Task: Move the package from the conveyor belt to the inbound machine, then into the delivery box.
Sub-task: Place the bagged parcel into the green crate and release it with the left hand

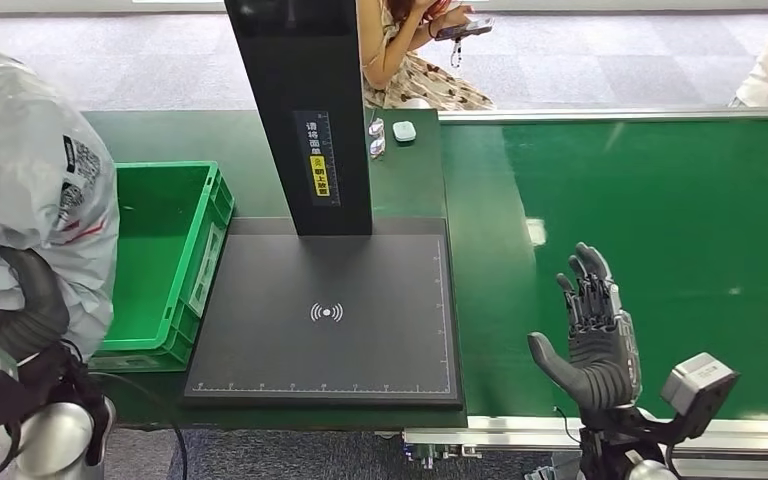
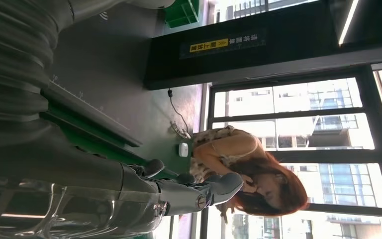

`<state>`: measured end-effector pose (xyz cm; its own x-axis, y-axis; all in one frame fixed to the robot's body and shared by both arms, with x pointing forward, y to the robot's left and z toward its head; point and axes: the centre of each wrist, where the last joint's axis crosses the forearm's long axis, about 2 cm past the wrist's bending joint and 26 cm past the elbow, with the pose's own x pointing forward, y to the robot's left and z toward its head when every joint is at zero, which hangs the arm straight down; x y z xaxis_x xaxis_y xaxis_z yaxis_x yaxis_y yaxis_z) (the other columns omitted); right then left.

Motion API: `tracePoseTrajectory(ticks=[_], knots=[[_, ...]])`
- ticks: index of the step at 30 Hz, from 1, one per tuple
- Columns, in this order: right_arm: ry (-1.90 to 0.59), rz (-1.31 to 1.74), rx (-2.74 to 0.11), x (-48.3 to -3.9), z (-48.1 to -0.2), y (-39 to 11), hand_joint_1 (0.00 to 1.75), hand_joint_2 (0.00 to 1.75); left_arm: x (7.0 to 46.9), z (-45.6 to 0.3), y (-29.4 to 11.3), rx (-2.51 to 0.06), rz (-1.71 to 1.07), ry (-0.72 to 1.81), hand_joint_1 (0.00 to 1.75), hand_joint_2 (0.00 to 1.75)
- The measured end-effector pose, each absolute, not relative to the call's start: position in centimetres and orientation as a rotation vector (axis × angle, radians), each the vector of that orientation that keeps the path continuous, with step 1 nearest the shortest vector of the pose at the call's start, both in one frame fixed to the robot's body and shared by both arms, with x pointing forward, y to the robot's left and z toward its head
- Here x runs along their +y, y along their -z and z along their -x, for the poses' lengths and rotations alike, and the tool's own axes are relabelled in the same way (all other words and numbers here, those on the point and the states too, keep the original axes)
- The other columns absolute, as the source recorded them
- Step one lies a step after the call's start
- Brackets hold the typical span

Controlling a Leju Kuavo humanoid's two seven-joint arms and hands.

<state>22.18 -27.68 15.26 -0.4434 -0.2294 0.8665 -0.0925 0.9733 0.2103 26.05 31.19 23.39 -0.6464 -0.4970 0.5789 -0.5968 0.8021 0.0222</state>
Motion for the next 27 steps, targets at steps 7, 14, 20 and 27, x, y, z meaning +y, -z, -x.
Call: tracePoseTrajectory(ticks=[7, 14, 20, 27], knots=[[0.164, -0.247, -2.031, -27.3, -22.3, -15.4, 0.00, 1.75, 34.2, -30.7, -24.9, -2.212, -0.901, -0.149, 1.75, 1.75], [0.162, -0.251, -2.040, -27.2, -22.8, -15.8, 0.00, 1.75, 35.7, -36.2, -24.4, -1.990, -0.938, 0.023, 1.75, 1.75], [0.163, -0.254, -2.038, -27.2, -23.3, -16.0, 0.00, 1.75, 36.1, -39.0, -22.4, -1.854, -0.893, 0.127, 1.75, 1.75], [0.173, -0.263, -2.021, -27.2, -23.5, -15.7, 0.00, 1.75, 36.3, -39.7, -19.9, -1.755, -0.829, 0.193, 0.52, 1.75]])
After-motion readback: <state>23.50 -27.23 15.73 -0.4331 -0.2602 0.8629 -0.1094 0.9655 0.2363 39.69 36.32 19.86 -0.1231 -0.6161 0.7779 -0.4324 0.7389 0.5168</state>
